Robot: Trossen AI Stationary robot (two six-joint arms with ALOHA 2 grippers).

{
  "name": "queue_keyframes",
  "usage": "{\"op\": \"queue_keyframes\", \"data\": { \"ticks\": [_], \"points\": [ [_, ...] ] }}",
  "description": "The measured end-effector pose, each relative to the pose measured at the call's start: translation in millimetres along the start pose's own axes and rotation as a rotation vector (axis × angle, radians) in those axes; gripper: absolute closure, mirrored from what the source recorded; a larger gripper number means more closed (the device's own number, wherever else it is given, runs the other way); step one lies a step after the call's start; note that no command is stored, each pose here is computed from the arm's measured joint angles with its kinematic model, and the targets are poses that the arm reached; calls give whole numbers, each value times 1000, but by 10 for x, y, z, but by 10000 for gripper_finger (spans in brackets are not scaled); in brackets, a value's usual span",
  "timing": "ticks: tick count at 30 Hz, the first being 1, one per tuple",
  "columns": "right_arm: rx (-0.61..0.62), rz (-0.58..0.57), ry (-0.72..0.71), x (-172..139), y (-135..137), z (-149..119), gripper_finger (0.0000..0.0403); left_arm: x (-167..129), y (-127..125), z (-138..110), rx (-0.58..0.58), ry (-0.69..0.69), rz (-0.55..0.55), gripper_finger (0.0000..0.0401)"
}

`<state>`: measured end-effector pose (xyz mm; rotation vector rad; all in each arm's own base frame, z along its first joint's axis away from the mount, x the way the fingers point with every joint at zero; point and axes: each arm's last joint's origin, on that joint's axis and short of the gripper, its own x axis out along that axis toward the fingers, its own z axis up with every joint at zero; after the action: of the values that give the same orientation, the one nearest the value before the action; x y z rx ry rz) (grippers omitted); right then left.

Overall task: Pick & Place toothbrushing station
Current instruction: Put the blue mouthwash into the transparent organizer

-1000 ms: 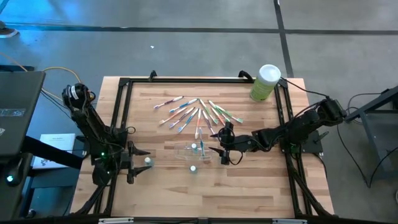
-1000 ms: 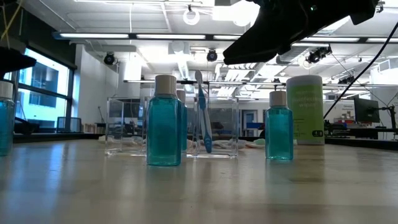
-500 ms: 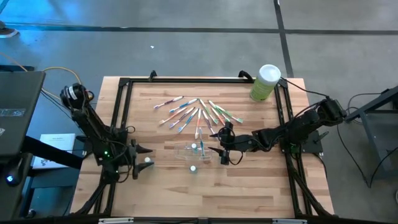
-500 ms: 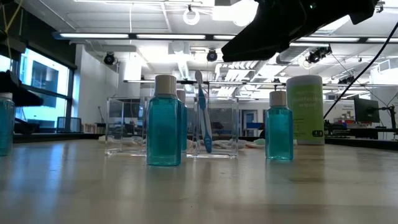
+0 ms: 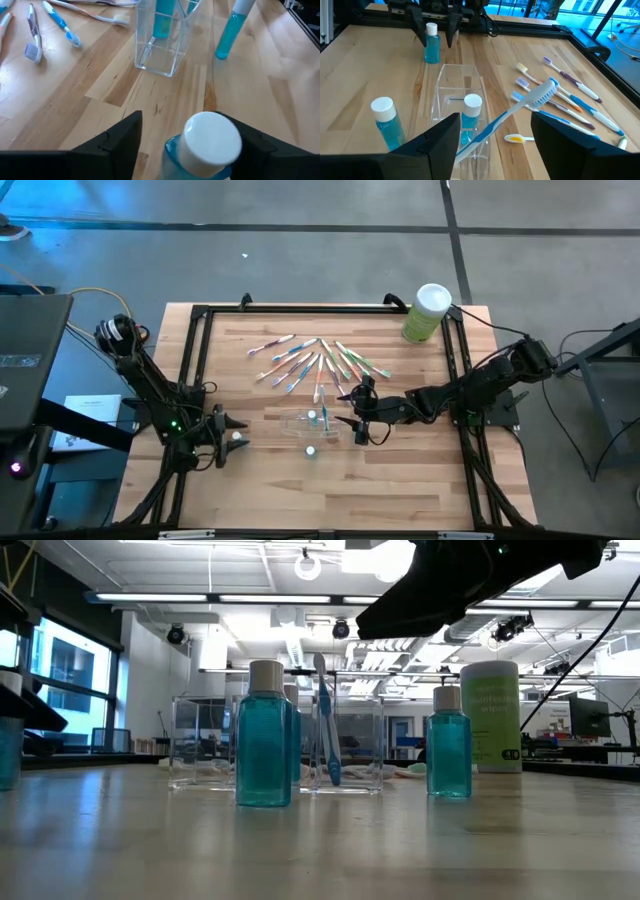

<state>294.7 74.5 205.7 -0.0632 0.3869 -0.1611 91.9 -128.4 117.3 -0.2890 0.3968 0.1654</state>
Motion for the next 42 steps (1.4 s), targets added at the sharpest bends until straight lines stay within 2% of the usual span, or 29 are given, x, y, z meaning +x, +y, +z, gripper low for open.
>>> {"op": "queue_keyframes", "data": {
  "ticks": [14, 23, 27, 33, 42],
  "points": [
    [0, 0, 0, 0, 0, 0, 166, 0, -15, 3, -40, 7, -14, 329],
    [1, 0, -2, 0, 0, 3, 166, -1, -26, 3, -45, 23, -30, 330],
    [0, 0, -3, 0, 0, 4, 166, 20, -96, 72, -21, -23, -54, 330],
    [2, -2, -12, 3, -7, 13, 166, 131, -290, 398, 66, -135, -69, 330],
    [2, -1, -13, 2, -3, 14, 166, 397, -482, 1083, 259, -154, -144, 330]
  ]
}}
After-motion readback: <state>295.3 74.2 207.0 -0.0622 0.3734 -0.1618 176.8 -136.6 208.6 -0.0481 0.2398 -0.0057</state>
